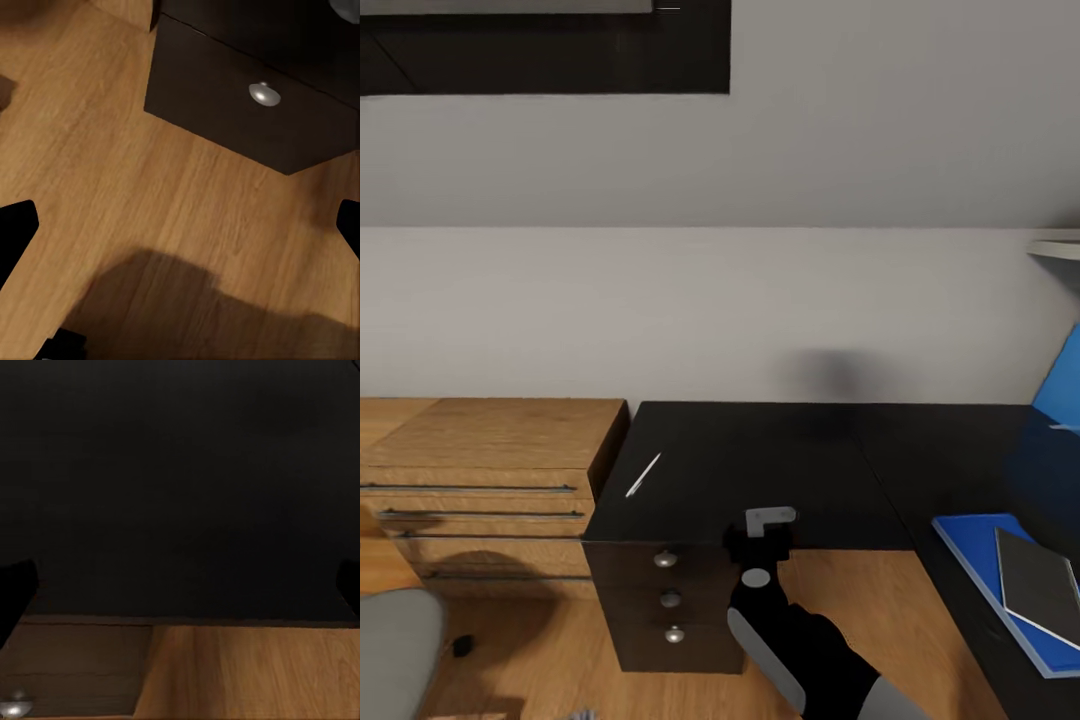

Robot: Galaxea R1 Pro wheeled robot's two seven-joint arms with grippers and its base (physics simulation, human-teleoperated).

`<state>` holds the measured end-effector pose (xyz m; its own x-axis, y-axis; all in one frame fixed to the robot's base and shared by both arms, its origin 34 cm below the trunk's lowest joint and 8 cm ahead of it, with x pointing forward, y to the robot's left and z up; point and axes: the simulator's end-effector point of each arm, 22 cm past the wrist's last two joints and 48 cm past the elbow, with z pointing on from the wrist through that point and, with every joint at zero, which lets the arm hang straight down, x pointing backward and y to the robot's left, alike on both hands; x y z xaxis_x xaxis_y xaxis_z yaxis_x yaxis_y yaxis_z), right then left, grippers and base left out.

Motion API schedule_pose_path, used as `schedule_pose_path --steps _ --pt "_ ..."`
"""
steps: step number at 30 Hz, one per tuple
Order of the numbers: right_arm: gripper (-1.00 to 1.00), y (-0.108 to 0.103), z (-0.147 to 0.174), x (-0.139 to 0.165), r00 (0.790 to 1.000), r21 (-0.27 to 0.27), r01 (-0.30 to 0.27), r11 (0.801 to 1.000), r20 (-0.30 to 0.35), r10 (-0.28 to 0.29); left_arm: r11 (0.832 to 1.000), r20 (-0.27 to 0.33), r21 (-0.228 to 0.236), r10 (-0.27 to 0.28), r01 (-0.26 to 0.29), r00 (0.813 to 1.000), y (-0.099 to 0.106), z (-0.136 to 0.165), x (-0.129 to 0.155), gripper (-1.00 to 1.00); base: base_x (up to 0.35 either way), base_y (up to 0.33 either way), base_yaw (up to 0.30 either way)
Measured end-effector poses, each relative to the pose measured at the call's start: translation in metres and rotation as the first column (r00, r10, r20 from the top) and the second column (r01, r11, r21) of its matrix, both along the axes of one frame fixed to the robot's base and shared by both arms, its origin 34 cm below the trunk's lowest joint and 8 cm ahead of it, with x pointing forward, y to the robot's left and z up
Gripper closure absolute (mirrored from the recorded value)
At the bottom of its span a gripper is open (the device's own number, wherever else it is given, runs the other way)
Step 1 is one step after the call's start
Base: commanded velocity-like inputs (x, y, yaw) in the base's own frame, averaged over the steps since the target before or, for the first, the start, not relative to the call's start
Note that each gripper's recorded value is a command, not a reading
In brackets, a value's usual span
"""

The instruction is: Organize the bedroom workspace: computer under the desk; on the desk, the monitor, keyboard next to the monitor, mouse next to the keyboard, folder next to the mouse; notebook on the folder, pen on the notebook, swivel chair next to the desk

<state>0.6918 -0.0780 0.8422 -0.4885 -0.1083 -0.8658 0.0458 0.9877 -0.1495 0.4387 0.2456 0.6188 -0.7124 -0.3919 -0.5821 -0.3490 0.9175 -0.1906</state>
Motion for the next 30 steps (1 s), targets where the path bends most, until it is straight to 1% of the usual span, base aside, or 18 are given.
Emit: schedule_pose_path --steps 2,3,5,6,7,8,9,10,12,16,20,26,30 --pt "-1.0 0.002 -0.001 0.0 1.0 0.002 -0.004 1.0 0.004 0.004 1.0 0.036 0.007 -0.008 0.008 0.999 0.001 0.009 0.009 -1.0 0.0 0.0 0.205" --pt "-1.0 0.003 -0.001 -0.001 1.0 0.002 -0.006 1.0 0.005 0.006 1.0 0.068 0.02 -0.01 0.009 0.998 0.006 0.015 0.015 -1.0 0.0 0.0 0.205" --pt "-1.0 0.004 -0.003 -0.001 1.0 0.001 -0.008 1.0 0.004 0.008 0.999 0.16 0.042 -0.004 -0.003 0.987 0.021 0.036 0.033 -1.0 0.0 0.0 0.205" --pt "-1.0 0.004 -0.004 -0.001 1.0 0.001 -0.009 1.0 0.003 0.009 0.999 0.186 0.045 -0.003 -0.006 0.982 0.025 0.044 0.038 -1.0 0.0 0.0 0.205" --pt "-1.0 0.004 -0.004 -0.001 1.0 0.001 -0.009 1.0 0.002 0.009 0.999 0.231 0.051 -0.008 -0.004 0.973 0.036 0.06 0.044 -1.0 0.0 0.0 0.205" --pt "-1.0 0.005 -0.005 -0.002 1.0 0.001 -0.01 1.0 0.0 0.01 0.999 0.276 0.035 -0.027 0.018 0.961 0.057 0.094 0.025 -1.0 0.0 0.0 0.205" --pt "-1.0 0.005 -0.006 -0.002 1.0 0.001 -0.011 1.0 -0.001 0.011 0.999 0.261 0.037 -0.029 0.02 0.965 0.074 0.099 0.012 -1.0 0.0 0.0 0.205" --pt "-1.0 0.005 -0.007 -0.002 1.0 0.001 -0.011 1.0 -0.002 0.011 1.0 0.245 0.019 -0.016 0.011 0.969 0.076 0.099 0.004 -1.0 0.0 0.0 0.205" --pt "-1.0 0.006 -0.008 -0.002 1.0 0.002 -0.011 1.0 -0.005 0.011 1.0 0.226 -0.004 0.004 -0.003 0.974 0.078 0.098 -0.005 -1.0 0.0 0.0 0.205" --pt "-1.0 0.006 -0.01 -0.002 1.0 0.002 -0.011 1.0 -0.009 0.011 1.0 0.204 -0.017 0.022 -0.019 0.979 0.082 0.095 -0.012 -1.0 0.0 0.0 0.205" --pt "-1.0 0.006 -0.013 -0.002 1.0 0.002 -0.011 1.0 -0.013 0.011 1.0 0.191 -0.014 0.028 -0.026 0.981 0.086 0.091 -0.016 -1.0 0.0 0.0 0.205" --pt "-1.0 0.006 -0.016 -0.003 1.0 0.002 -0.011 1.0 -0.02 0.011 0.998 0.167 0.021 0.052 -0.056 0.985 0.106 0.081 -0.021 -1.0 0.0 0.0 0.205" --pt "-1.0 0.007 -0.019 -0.003 1.0 0.002 -0.012 1.0 -0.024 0.012 0.998 0.161 0.025 0.058 -0.063 0.985 0.109 0.078 -0.022 -1.0 0.0 0.0 0.205"
